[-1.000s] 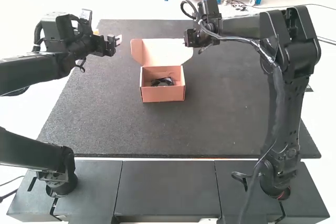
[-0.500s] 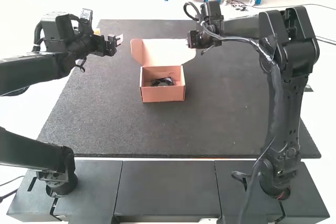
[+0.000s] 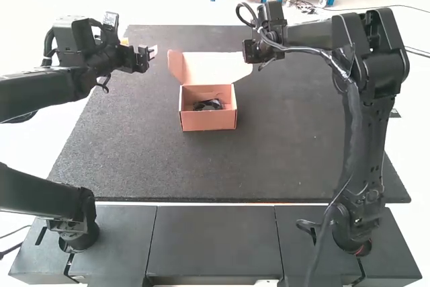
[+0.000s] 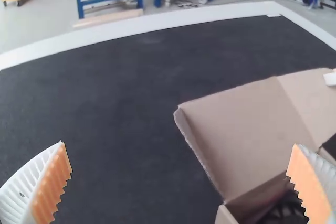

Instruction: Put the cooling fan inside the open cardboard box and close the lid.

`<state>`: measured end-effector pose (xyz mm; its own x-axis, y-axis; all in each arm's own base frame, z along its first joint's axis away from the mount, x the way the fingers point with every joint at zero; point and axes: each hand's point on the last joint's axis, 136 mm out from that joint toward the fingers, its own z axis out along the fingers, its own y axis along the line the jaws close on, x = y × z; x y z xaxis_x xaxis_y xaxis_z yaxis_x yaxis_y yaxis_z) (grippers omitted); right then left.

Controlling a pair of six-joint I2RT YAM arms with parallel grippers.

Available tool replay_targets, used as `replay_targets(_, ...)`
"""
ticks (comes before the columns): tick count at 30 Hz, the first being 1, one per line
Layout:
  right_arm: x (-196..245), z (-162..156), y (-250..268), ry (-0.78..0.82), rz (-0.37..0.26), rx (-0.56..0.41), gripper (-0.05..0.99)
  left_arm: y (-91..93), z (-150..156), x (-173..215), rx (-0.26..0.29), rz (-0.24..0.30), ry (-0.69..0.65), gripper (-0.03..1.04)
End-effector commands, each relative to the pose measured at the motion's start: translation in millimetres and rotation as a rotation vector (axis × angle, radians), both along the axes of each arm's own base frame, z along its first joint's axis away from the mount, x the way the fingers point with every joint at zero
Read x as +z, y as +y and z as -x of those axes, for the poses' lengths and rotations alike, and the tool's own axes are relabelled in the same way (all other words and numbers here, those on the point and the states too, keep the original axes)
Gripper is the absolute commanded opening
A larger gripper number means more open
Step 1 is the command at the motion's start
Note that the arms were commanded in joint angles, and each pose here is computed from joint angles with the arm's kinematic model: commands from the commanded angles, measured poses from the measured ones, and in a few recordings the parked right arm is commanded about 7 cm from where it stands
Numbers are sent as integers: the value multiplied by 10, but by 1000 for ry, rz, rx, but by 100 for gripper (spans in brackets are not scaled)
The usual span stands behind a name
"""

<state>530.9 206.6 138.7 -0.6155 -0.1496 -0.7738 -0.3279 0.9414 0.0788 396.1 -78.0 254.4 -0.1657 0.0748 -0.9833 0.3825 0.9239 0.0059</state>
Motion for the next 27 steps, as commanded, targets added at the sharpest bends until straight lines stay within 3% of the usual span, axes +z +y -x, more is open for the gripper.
replay_targets(1, 196, 20, 126, -3, -79, 18, 19, 13, 16, 201, 0, 10, -45, 97)
replay_targets(6, 165, 75, 175, 26, -105, 39, 11, 19, 28, 206, 2, 10, -45, 97)
replay_targets(8, 211, 101, 219, 26, -124, 62, -1, 20, 30, 212, 2, 10, -45, 97)
replay_targets(22, 406, 142, 203, -3, -129, 67, -2, -1, 58, 250, -3, 10, -51, 97)
replay_targets(27, 541, 226, 256, -20, -137, 84, -2, -55, -63, 208, -9, 11, -59, 97)
